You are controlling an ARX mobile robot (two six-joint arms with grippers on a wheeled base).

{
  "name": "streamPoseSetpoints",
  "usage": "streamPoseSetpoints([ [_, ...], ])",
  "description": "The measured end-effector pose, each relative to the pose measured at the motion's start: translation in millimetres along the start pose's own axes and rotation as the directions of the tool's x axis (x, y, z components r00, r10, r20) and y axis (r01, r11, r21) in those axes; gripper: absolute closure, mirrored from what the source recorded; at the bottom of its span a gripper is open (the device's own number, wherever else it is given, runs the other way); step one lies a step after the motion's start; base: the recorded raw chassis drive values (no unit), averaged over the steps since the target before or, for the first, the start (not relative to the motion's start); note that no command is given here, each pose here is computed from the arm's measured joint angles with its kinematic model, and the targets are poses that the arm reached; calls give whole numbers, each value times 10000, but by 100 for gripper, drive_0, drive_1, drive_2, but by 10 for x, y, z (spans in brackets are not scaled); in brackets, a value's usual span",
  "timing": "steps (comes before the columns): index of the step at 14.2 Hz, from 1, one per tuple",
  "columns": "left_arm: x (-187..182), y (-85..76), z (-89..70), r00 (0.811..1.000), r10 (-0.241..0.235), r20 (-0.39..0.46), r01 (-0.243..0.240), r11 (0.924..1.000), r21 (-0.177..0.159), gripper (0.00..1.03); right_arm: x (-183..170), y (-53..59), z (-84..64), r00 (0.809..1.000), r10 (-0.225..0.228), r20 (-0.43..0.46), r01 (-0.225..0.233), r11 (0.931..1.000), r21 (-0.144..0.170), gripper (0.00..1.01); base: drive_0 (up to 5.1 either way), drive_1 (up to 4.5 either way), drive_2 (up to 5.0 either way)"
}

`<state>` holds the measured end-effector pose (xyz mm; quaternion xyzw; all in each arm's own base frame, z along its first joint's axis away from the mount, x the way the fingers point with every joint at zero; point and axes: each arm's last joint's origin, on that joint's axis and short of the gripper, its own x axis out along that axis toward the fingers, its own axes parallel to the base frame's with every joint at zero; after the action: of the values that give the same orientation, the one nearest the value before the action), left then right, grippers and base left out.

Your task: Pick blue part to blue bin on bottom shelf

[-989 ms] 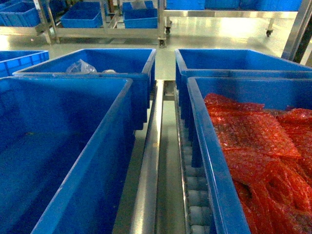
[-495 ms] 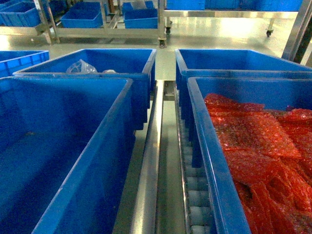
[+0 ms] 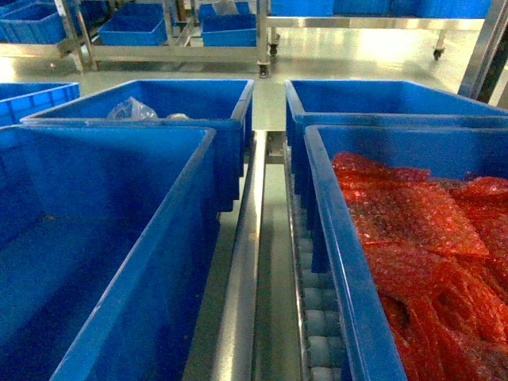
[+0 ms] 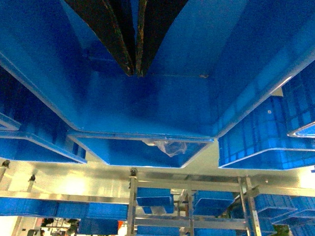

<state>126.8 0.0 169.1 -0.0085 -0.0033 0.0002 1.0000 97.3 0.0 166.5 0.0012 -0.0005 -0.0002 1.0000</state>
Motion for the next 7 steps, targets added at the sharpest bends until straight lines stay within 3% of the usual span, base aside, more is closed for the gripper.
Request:
streamPoseSetpoints([
  [7, -146, 0, 13, 10000, -1, 57, 1, 10000, 4, 101, 0, 0, 0, 10000, 0, 0, 0, 10000, 0, 3, 0, 0, 0],
])
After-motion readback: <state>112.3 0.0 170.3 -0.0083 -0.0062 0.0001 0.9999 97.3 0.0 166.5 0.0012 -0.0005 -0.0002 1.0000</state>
